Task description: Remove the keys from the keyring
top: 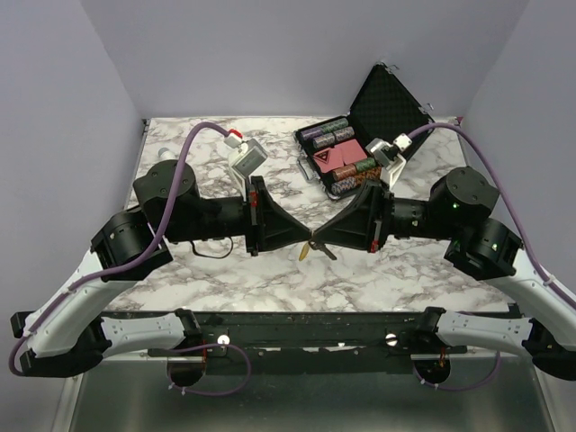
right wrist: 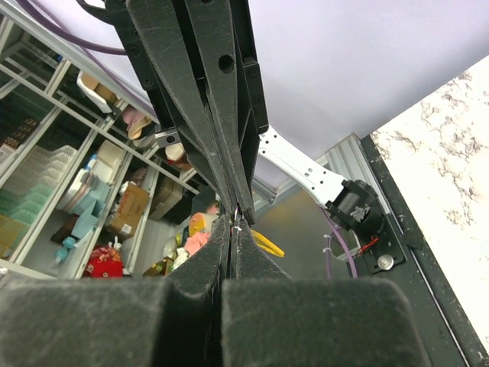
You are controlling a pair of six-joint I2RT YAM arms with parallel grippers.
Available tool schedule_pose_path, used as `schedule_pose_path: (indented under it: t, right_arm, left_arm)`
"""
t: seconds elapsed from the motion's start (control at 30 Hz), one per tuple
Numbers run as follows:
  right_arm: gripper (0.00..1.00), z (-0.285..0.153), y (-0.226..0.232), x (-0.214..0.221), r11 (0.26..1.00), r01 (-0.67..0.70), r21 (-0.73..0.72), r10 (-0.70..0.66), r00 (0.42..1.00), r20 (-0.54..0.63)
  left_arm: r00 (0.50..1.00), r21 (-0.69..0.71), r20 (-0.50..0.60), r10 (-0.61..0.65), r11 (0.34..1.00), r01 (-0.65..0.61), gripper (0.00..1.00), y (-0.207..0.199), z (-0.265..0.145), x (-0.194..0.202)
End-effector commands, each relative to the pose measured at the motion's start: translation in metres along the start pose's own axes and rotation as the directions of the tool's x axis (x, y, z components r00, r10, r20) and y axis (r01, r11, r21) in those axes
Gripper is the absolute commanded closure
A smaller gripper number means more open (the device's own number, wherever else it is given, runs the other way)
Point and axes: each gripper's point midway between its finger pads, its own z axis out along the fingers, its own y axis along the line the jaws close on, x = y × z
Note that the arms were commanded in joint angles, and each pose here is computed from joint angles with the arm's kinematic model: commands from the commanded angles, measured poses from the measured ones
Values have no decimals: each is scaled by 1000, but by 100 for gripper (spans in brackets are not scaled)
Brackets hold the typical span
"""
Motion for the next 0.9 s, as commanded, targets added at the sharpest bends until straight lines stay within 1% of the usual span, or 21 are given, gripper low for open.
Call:
schedule_pose_path:
  t: [0.0,0.03,0.1,0.2,0.23,0.3,0.37,0.5,0.73,0.87]
  right_arm:
    - [99,3,-30,10,993,-4,114,6,1000,-22]
    - [99,2,-30,11,993,2,117,1,1000,-26]
    - [99,-1,-32,13,992,7,128,-3,999,-34]
    - [99,-6,-32,16,991,20,135,-15,999,-38]
    - [99,-9,-32,16,991,25,134,-21,999,-35]
    - [99,-12,-29,17,991,35,128,-31,999,-32]
    - [99,-14,-27,18,992,39,122,-35,999,-31]
    - [99,-18,-22,18,994,52,93,-50,999,-22]
    - [99,-19,5,14,992,104,-69,-103,994,24]
    - [99,-16,18,14,980,131,-150,-129,991,22]
  left_arm:
    - [999,60,-50,18,998,-15,100,-17,-8,7]
    - [998,65,-54,19,998,-15,100,-18,-8,8]
    - [998,76,-60,25,997,-21,96,-20,-9,8]
    - [997,71,-68,33,997,-28,79,-21,-12,9]
    - [997,66,-62,40,997,-35,70,-21,-13,7]
    - [998,50,-51,43,998,-40,58,-20,-15,5]
    - [999,37,-24,48,998,-47,49,-19,-18,1]
    - [998,47,41,49,998,-51,48,-23,-24,-7]
    - [986,121,165,24,992,-44,55,-30,-28,-13]
    - [972,182,234,-8,983,-36,58,-35,-28,-17]
